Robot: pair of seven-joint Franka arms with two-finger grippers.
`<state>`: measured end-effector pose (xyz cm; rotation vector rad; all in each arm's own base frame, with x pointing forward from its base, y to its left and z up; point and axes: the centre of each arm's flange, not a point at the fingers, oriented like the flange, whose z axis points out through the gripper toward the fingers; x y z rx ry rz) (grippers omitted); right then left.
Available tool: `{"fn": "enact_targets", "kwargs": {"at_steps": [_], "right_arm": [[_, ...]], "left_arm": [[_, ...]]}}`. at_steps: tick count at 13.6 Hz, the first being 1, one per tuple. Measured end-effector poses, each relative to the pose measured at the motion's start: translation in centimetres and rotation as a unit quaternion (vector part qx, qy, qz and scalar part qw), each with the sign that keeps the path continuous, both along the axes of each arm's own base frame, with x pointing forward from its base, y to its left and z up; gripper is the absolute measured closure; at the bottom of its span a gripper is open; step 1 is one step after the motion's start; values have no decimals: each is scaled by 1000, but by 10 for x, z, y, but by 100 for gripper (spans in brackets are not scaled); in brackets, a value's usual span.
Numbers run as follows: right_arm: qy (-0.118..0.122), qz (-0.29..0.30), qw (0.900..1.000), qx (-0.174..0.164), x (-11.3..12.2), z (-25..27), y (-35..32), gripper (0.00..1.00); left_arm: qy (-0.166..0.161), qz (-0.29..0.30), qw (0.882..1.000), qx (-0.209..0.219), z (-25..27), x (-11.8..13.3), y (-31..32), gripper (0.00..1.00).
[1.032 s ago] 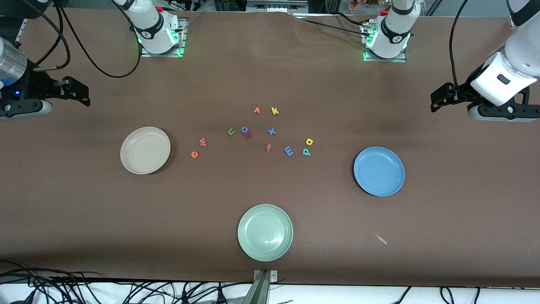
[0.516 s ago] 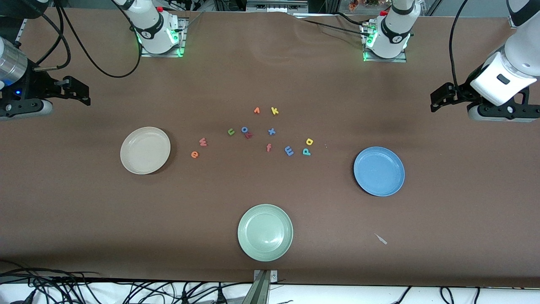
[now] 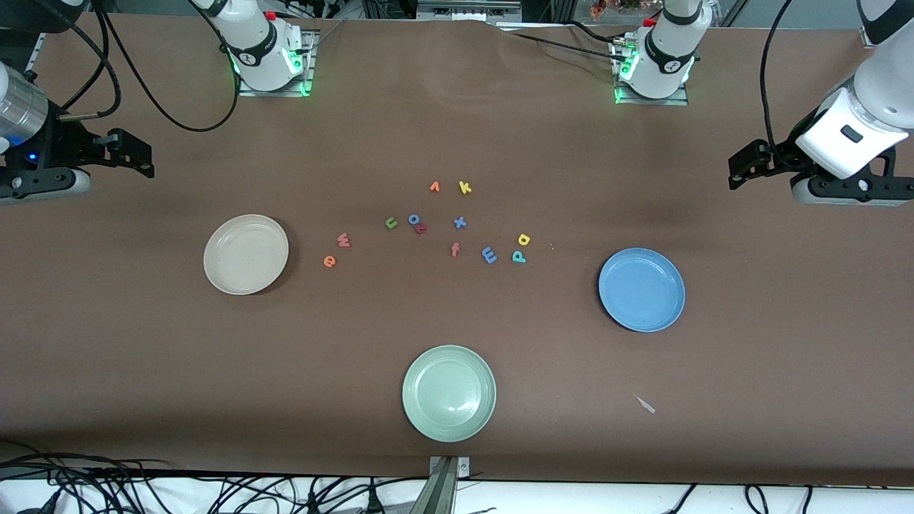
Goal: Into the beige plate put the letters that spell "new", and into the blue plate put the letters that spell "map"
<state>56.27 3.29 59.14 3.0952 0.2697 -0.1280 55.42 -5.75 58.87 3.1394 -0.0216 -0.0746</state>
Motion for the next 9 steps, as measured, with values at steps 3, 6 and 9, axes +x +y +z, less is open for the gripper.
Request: {"fn": "enact_targets", "kwargs": {"at_steps": [3,6,9], "right_arm": [[1,1,1000,0,0,-1,1,0],[3,1,1000,0,0,-2,1,0],[3,1,1000,0,0,-3,1,0]], "left_arm": [[0,0,1000,0,0,0,0,0],[0,0,1000,0,0,0,0,0],[0,0,1000,0,0,0,0,0]]}}
